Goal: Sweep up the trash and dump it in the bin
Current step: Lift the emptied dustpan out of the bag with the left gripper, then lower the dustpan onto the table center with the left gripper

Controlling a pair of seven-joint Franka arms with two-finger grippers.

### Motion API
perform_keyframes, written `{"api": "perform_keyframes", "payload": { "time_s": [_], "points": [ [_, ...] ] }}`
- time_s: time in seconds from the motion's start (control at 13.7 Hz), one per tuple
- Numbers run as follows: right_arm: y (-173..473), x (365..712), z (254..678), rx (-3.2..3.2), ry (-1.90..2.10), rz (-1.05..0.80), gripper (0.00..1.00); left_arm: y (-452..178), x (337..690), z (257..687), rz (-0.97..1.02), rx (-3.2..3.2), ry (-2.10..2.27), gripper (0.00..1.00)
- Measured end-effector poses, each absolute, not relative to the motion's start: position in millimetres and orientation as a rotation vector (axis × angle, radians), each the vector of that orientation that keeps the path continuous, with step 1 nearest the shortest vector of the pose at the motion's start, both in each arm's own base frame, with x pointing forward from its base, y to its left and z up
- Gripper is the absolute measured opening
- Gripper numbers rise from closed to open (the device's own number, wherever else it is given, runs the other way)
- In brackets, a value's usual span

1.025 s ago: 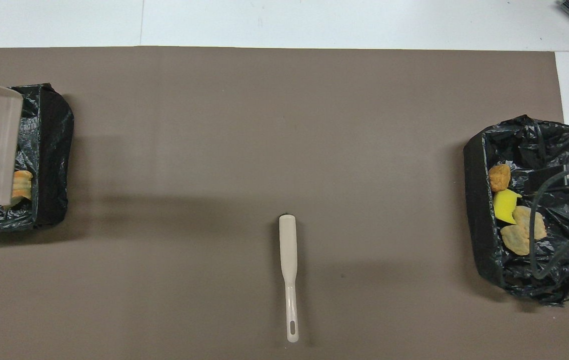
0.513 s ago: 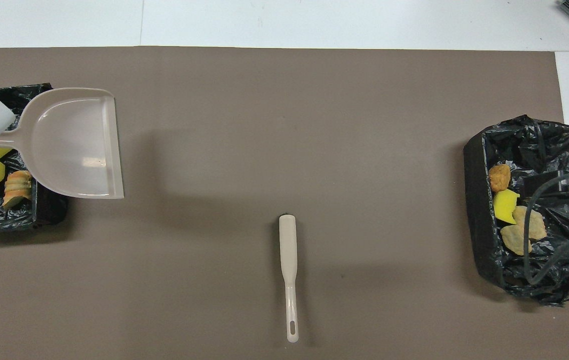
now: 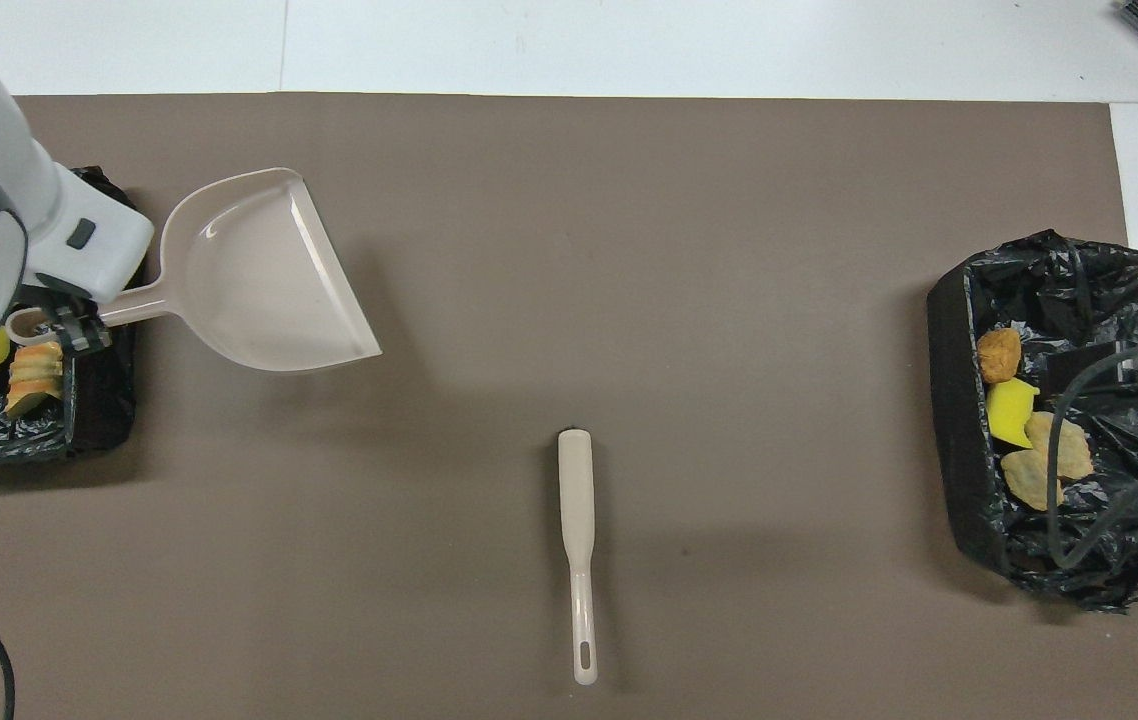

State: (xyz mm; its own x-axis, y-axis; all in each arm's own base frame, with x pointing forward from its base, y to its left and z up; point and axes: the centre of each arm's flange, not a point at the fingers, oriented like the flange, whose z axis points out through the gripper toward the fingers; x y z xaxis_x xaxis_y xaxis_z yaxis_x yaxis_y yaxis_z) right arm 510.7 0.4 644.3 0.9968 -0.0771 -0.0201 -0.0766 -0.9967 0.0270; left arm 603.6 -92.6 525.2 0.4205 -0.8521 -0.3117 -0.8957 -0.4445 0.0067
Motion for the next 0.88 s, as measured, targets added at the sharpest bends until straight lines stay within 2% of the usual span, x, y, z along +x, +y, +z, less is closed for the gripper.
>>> {"api": "perform_keyframes", "payload": {
  "time_s": [0.44, 0.73, 0.88],
  "points": [
    [-2, 511, 644, 3.11, -0.125, -0.035, 1.0, -204, 581, 474, 0.229, -2.84, 1.169, 0.32],
    [-28, 510, 643, 3.11, -0.202, -0.041, 1.0, -291, 559, 452, 0.086, -3.003, 0.787, 0.32],
    [-14, 510, 642, 3.113, -0.158, -0.044, 1.0, -332, 549, 437, 0.045, -3.111, 0.617, 0.32]
  ]
}}
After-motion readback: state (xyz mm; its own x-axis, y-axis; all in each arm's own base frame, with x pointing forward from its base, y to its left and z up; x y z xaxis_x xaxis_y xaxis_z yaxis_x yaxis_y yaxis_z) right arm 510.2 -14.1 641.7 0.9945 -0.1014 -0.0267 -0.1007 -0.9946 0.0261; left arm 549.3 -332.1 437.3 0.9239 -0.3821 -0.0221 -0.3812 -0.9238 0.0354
